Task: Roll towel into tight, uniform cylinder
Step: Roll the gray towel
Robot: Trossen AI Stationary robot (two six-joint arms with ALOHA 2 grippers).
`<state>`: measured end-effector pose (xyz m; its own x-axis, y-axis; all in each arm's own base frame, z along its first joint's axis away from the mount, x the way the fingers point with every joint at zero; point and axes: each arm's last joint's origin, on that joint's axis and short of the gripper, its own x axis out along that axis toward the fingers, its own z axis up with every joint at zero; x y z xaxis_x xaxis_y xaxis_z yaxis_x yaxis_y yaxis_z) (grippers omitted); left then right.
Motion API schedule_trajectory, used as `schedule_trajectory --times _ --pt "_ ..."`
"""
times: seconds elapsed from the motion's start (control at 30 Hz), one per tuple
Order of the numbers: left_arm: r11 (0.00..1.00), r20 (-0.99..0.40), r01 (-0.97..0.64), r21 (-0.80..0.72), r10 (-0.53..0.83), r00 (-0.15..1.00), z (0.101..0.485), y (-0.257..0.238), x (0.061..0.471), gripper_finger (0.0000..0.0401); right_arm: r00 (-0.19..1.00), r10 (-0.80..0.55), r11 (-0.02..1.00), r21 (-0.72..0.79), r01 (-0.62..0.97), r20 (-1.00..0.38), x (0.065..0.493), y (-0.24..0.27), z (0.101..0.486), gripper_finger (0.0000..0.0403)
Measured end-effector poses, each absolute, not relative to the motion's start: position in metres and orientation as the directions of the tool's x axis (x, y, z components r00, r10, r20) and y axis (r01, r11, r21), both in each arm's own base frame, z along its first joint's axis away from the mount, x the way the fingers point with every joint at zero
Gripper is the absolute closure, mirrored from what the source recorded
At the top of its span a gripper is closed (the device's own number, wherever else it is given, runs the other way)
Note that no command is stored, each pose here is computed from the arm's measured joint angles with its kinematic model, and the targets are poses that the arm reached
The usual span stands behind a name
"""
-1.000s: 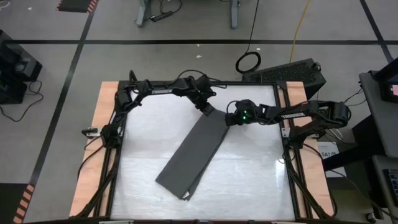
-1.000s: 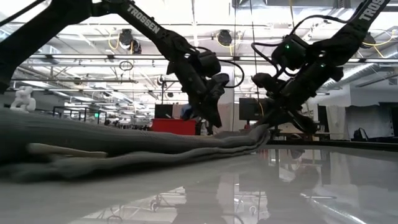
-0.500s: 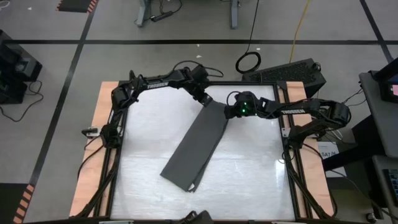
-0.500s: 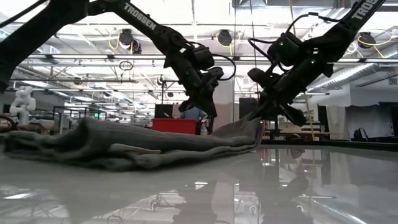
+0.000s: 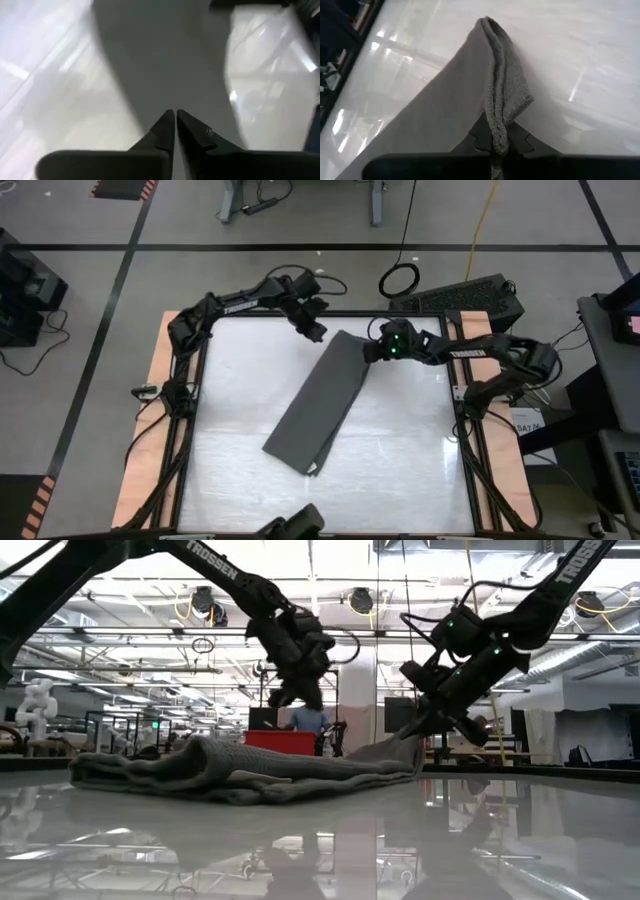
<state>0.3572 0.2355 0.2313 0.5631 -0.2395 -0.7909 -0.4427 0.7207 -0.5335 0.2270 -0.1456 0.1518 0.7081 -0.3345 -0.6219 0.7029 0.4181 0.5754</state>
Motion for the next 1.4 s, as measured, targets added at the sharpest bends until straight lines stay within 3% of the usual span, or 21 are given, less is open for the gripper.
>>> schedule_trajectory --times 0.3,0.4,0.73,0.93,1.13,1.4 --pt "0.732 -0.851 -0.449 -0.513 -0.363 0.380 0.201 0.220 0.338 0.0355 0.660 -0.328 0.414 0.525 0.743 -0.675 0.245 -0.172 0.144 0.0386" --pt "0.722 -0.857 -0.464 -0.514 -0.402 0.323 0.190 0.214 0.329 0.0354 0.619 -0.370 0.384 0.493 0.781 -0.692 0.247 -0.182 0.153 0.0359" --pt "0.708 -0.846 -0.464 -0.532 -0.458 0.272 0.184 0.191 0.311 0.0354 0.555 -0.355 0.455 0.380 0.805 -0.752 0.255 -0.205 0.198 0.0254" --pt "0.724 -0.826 -0.398 -0.563 -0.487 0.283 0.200 0.165 0.308 0.0354 0.433 -0.260 0.375 0.323 0.869 -0.863 0.247 -0.205 0.212 0.0217" --pt "0.724 -0.821 -0.391 -0.569 -0.476 0.314 0.189 0.132 0.305 0.0354 0.452 -0.120 0.297 0.403 0.866 -0.884 0.252 -0.190 0.212 0.0212" --pt "0.677 -0.833 -0.488 -0.551 -0.406 0.376 0.168 0.090 0.309 0.0354 0.455 -0.170 0.233 0.413 0.880 -0.874 0.262 -0.190 0.207 0.0262"
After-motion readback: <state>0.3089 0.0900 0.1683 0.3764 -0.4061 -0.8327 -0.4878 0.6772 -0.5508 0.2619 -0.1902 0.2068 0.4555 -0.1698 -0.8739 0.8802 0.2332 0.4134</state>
